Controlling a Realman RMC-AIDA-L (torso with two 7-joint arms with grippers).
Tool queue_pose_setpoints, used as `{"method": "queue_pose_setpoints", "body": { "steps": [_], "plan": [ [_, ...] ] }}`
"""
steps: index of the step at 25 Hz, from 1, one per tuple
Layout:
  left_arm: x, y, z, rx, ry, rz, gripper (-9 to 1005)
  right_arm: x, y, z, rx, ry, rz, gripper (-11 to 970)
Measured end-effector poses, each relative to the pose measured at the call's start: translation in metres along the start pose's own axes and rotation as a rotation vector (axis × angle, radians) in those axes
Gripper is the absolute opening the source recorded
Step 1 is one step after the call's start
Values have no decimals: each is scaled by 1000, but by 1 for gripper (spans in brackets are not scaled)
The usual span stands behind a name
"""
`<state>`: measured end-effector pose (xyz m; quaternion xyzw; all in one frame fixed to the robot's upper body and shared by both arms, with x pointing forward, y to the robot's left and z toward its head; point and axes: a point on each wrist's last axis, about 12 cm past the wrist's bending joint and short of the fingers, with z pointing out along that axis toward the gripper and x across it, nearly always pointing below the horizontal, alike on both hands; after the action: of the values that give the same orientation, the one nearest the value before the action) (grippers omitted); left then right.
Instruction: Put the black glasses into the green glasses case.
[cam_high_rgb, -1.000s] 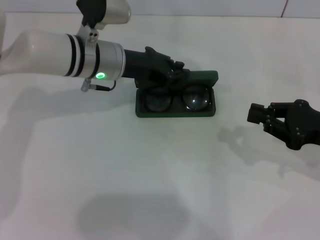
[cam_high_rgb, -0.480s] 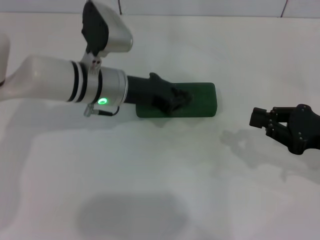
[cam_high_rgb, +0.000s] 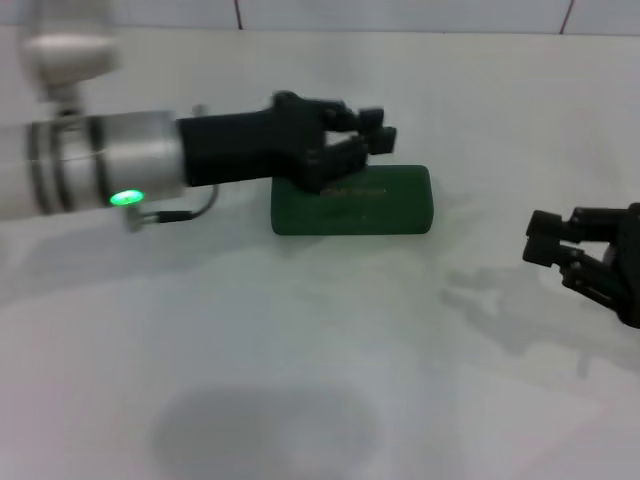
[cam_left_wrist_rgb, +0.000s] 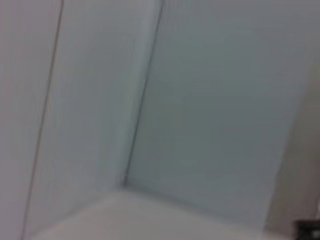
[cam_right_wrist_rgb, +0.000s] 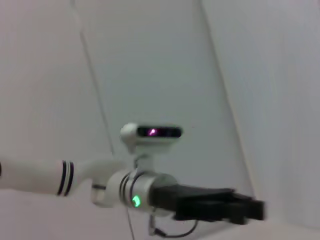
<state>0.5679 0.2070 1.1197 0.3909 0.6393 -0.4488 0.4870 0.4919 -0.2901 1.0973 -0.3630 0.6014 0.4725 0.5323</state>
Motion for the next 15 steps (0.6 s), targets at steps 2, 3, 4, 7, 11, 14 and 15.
{"method": "queue_pose_setpoints", "body": {
  "steps": [2,3,4,7,11,14,15],
  "plan": [
    [1,-14,-26,47,-94,44,181,-5,2,0,-21,-24,-28,165],
    [5,-23,-38,76,-130,73,221,-8,3,0,-33,-36,-34,166],
    [9,-31,-48,99,-155,97,260,-10,4,1,-47,-45,-34,192],
    [24,-57,-75,172,-217,210,379,-20,3,9,-121,-69,-44,271],
    [39,-71,-88,175,-228,214,531,-31,1,24,-193,-75,-71,375],
    [43,-74,-89,188,-213,196,605,-36,-2,39,-254,-50,-67,517],
    [43,-74,-89,195,-206,185,605,-37,-2,44,-283,-31,-64,564]
  ]
}}
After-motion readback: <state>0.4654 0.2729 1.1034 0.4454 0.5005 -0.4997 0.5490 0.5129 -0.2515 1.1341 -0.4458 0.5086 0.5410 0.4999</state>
